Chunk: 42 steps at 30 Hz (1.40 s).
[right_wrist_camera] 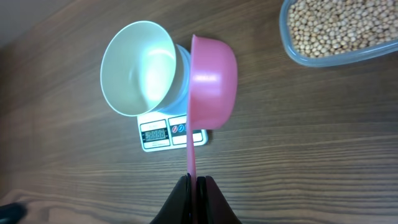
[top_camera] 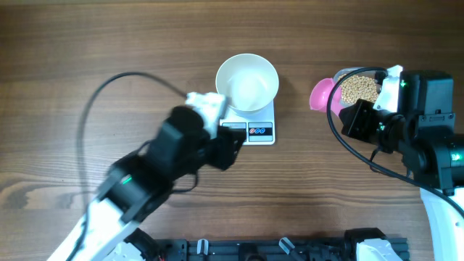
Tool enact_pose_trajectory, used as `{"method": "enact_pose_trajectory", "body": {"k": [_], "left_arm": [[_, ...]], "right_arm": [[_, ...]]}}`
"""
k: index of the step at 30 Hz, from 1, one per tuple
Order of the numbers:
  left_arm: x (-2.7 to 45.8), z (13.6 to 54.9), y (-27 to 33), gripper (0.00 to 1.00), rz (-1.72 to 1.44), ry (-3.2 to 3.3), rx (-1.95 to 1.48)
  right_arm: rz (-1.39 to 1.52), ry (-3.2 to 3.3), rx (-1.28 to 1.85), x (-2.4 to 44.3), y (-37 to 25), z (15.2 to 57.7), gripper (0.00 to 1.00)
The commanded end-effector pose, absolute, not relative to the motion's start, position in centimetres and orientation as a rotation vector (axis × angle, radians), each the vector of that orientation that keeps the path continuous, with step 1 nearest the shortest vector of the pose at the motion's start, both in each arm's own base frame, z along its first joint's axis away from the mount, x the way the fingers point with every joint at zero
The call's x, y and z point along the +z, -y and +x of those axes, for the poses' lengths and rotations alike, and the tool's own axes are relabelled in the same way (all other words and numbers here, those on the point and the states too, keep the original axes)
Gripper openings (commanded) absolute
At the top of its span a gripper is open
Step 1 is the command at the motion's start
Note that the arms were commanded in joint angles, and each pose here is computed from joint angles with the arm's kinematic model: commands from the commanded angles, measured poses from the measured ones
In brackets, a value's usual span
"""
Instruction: Scoop item into bowl and weigh 150g on scale
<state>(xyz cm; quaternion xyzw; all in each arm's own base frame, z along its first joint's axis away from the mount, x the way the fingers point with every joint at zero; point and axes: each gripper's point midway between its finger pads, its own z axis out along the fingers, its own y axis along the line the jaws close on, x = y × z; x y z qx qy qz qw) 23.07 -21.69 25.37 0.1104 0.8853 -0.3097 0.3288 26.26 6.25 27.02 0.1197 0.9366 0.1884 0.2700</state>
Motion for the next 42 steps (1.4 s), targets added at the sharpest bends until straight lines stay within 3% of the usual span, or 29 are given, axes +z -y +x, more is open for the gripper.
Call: {"method": "enact_pose_trajectory", "body": {"k": [1,8,18,42], "left_arm": [[27.8,23.1,16.6,0.97,0.138,-2.231,-0.682],[28.0,23.4,11.2,1.0,-0.038,-2.199,-0.475],[26.9,23.9,11.5,1.0,-0.037,-2.241,-0.453],[26.2,24.0,11.5,1.0,-0.036,-2.271,-0.437]], "right_arm": [[0.269,-2.51,0.53,27.8,-6.7,26.5,0.04],[0.251,-2.433,0.528,29.0,-6.7,28.0,0.04],[0.33,-2.29,0.179,30.4,-1.8,30.7,0.05],[0.291,-2.355,0.159,28.8,-2.0,31.1,0.04]]}}
